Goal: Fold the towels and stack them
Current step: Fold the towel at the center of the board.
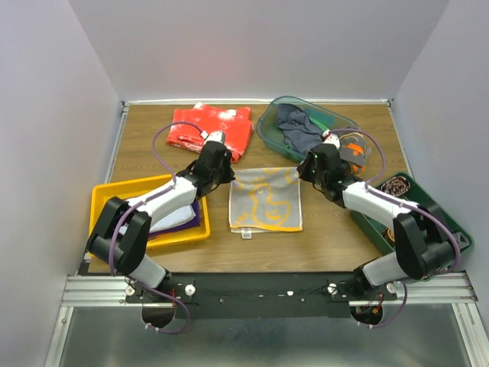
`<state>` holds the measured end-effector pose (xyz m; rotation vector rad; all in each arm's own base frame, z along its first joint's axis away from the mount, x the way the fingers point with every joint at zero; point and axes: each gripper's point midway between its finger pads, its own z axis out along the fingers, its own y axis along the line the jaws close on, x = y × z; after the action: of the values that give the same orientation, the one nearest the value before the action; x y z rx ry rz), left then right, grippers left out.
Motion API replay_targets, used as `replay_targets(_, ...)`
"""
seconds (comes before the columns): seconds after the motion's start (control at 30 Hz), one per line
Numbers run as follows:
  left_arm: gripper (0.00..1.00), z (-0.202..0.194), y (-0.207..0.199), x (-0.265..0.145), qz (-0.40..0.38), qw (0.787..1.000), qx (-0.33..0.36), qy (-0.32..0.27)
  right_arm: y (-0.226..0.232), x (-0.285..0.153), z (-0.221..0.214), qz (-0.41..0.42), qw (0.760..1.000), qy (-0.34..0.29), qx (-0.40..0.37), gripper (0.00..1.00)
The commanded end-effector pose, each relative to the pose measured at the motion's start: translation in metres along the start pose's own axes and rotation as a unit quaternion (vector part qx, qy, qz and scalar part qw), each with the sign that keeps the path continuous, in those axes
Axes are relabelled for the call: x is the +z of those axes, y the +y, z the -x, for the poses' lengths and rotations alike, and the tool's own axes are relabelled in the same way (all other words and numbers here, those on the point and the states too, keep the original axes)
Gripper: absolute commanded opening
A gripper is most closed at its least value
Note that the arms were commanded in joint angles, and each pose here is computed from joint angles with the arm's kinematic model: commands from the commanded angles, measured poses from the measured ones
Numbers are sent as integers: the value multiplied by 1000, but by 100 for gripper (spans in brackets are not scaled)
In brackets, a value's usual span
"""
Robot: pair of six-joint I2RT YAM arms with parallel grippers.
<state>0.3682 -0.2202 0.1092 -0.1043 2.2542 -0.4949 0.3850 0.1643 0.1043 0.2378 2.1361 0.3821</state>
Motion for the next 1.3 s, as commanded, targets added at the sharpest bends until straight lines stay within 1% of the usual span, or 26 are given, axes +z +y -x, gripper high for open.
replay_targets(0.0, 0, -19, -1, -23, -21, 1000, 3, 1, -3, -24, -14, 12, 1000, 5, 9, 8)
replay_targets(0.03, 0, -33, 6, -27, -17, 1000, 5, 13, -3, -28, -17, 15, 1000, 7, 16, 8)
replay_targets(0.07, 0, -33, 0, -36, -31, 999, 7, 5, -1, -38, -16, 25, 999, 3, 21, 8)
replay_targets(0.1, 0, -40, -1, -40, -39, 999, 8, 9, -4, -43, -29, 26, 999, 15, 22, 9)
replay_targets(0.13, 0, -56, 4, -44, -39, 999, 11, 23, -5, -49, -35, 30, 999, 18, 30, 11)
replay_targets(0.17, 0, -54, -2, -51, -55, 998, 11, 13, -3, -58, -34, 38, 999, 12, 36, 13)
replay_targets(0.2, 0, -63, -9, -55, -69, 997, 17, 18, -2, -64, -39, 45, 998, 15, 41, 21)
replay_targets(0.23, 2, -78, -4, -57, -68, 997, 18, 28, -10, -67, -56, 42, 997, 32, 50, 25)
replay_targets(0.27, 5, -83, -6, -62, -75, 997, 16, 28, -8, -75, -61, 53, 996, 38, 56, 30)
replay_targets(0.3, 6, -90, -8, -65, -80, 996, 10, 34, -9, -79, -68, 54, 996, 47, 60, 36)
replay_targets(0.33, 16, -101, -2, -67, -77, 996, 9, 44, -15, -83, -80, 50, 995, 59, 68, 39)
replay_targets(0.37, 24, -100, -2, -72, -79, 996, 5, 37, -17, -87, -85, 49, 994, 65, 72, 42)
replay_targets(0.4, 33, -100, -1, -75, -76, 996, -4, 35, -20, -93, -87, 46, 994, 66, 77, 47)
replay_targets(0.43, 42, -102, 3, -77, -73, 997, -4, 33, -21, -96, -88, 45, 993, 67, 84, 48)
replay_targets(0.5, 49, -93, 1, -84, -77, 997, -8, 18, -25, -100, -91, 37, 993, 71, 87, 51)
replay_targets(0.53, 54, -93, 3, -87, -67, 997, -10, 23, -25, -99, -91, 33, 993, 73, 87, 52)
replay_targets(0.6, 54, -85, 8, -90, -48, 999, -19, 11, -23, -97, -86, 30, 993, 74, 83, 52)
replay_targets(0.63, 54, -84, 8, -91, -40, 999, -27, 16, -24, -94, -89, 23, 993, 82, 80, 52)
replay_targets(0.73, 48, -84, 10, -90, -14, 999, -30, 34, -22, -89, -86, 7, 993, 94, 69, 52)
replay_targets(0.77, 47, -90, 10, -88, -6, 998, -27, 49, -31, -86, -92, -20, 992, 107, 60, 52)
replay_targets(0.87, 46, -97, 9, -88, 6, 998, -24, 62, -34, -83, -93, -35, 992, 114, 43, 52)
replay_targets(0.97, 45, -107, 5, -84, 5, 997, -23, 79, -31, -80, -96, -25, 992, 117, 39, 53)
replay_targets(1.07, 42, -119, 6, -81, 18, 995, -19, 100, -31, -77, -104, -23, 990, 134, 38, 52)
replay_targets(1.27, 41, -135, 2, -78, 25, 993, -16, 112, -36, -74, -115, -34, 988, 148, 31, 50)
